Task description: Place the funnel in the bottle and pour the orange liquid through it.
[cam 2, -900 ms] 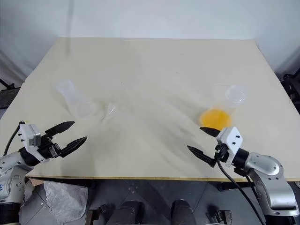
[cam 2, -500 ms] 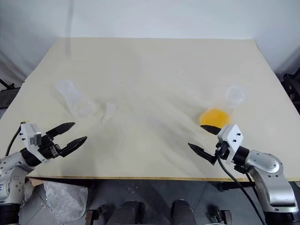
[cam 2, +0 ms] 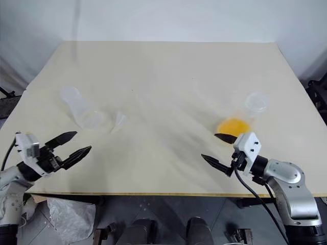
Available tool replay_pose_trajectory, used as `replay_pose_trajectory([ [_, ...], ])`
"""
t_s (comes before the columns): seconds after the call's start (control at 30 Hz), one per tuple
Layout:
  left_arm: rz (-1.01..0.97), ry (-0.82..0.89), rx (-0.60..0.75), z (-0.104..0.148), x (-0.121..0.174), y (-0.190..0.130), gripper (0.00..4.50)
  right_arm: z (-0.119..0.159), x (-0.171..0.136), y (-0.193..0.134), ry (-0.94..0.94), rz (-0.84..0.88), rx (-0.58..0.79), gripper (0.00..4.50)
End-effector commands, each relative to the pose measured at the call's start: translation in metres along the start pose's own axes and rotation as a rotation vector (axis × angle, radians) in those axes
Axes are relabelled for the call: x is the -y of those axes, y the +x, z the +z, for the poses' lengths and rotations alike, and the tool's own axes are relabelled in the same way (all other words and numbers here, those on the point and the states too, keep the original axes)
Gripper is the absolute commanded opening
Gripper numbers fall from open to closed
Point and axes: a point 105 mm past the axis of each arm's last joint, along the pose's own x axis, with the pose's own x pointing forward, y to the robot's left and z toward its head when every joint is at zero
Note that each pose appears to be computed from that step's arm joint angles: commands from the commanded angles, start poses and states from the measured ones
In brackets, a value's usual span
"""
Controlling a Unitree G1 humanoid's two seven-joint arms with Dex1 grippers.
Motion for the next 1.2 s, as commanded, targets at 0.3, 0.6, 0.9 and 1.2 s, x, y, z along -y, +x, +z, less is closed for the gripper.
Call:
replay_pose_trajectory([
  [0.3, 0.178, 0.031, -0.025, 0.024, -0.02, -0.056, 4.5, 0.012, 0.002, 0.017, -0.015, 0.043, 0.057, 4.49],
  [0.6, 0.139, 0.044, -0.012, 0.043, -0.054, -0.025, 4.5, 0.022, -0.007, 0.022, -0.021, 0.086, 0.091, 4.49],
  [0.9, 0.157, 0.061, 0.025, 0.048, -0.094, 0.013, 4.5, 0.045, -0.023, 0.028, -0.032, 0.11, 0.154, 4.49],
  [1.2, 0.108, 0.075, 0.054, 0.055, -0.102, 0.049, 4.5, 0.051, -0.032, 0.028, -0.035, 0.108, 0.17, 4.49],
])
